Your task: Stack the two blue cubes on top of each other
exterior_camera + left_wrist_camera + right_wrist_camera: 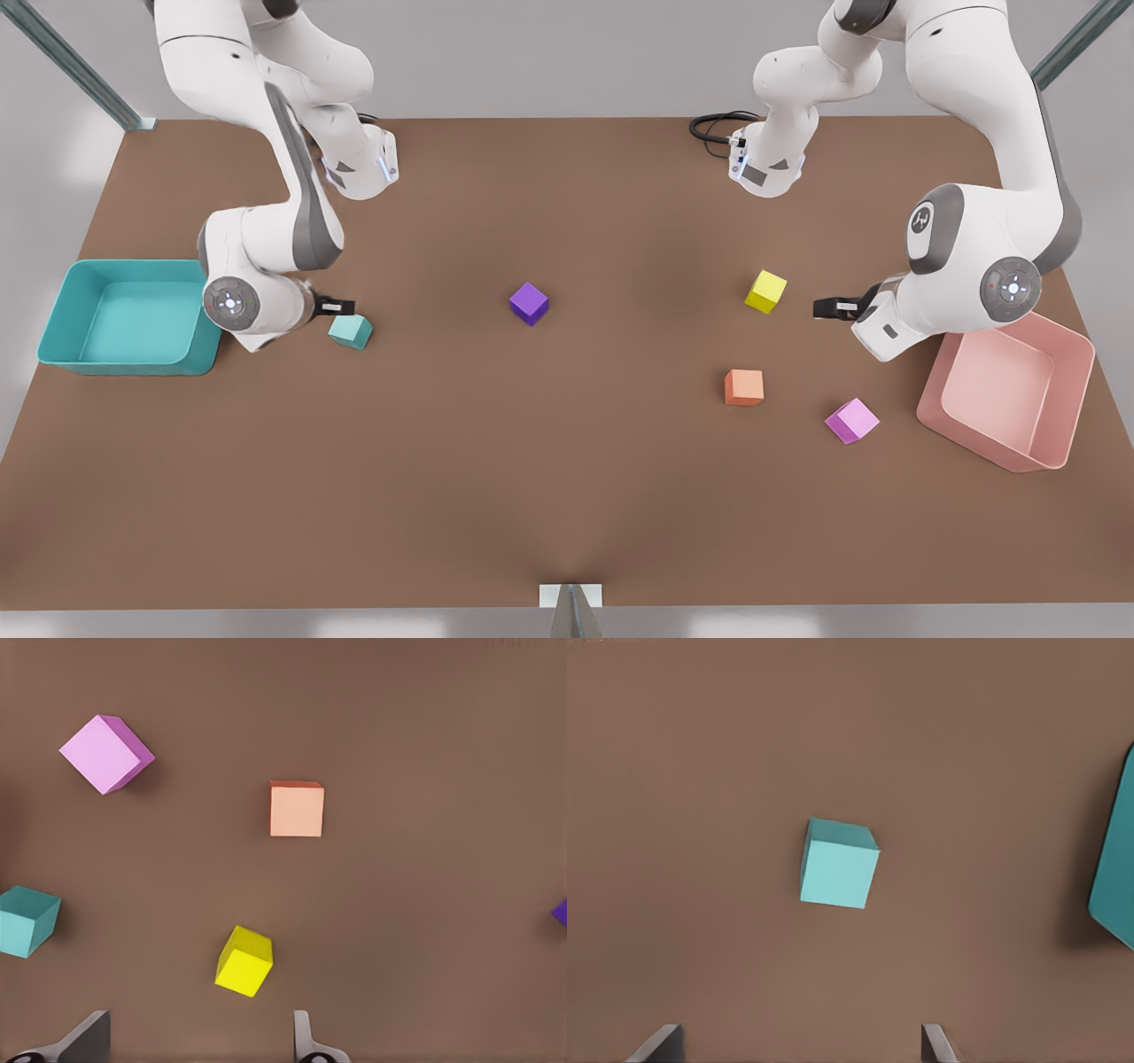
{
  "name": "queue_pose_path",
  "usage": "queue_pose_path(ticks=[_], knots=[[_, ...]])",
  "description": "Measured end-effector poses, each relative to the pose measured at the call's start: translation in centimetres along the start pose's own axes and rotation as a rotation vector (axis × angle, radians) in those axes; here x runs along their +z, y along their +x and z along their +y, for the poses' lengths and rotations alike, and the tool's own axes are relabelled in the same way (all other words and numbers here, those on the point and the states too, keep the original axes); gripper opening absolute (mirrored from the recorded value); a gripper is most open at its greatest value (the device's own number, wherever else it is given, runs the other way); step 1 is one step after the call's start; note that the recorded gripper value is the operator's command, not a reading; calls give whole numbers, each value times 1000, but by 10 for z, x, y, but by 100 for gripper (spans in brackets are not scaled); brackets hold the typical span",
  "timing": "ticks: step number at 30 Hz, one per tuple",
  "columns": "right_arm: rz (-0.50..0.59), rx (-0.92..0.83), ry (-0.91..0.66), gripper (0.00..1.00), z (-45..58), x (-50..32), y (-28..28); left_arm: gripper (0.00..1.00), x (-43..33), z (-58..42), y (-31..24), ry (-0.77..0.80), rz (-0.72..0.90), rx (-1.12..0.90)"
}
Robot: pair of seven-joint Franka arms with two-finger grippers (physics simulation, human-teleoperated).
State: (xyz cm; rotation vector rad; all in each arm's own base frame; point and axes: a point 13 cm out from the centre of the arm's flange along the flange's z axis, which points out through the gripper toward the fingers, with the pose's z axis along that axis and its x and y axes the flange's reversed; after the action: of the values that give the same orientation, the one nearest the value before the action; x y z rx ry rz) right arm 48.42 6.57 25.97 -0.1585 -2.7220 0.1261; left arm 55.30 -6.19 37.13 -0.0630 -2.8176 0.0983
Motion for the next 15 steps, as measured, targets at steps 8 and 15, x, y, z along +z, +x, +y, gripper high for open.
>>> queue_pose_path(ticks=[8,15], knots=[[-87,131,-92,100,10,66,-47,100,-4,-2,2,-2,-7,0],[-174,202,-132,100,2,102,-64,100,-4,-2,2,-3,-7,-2]])
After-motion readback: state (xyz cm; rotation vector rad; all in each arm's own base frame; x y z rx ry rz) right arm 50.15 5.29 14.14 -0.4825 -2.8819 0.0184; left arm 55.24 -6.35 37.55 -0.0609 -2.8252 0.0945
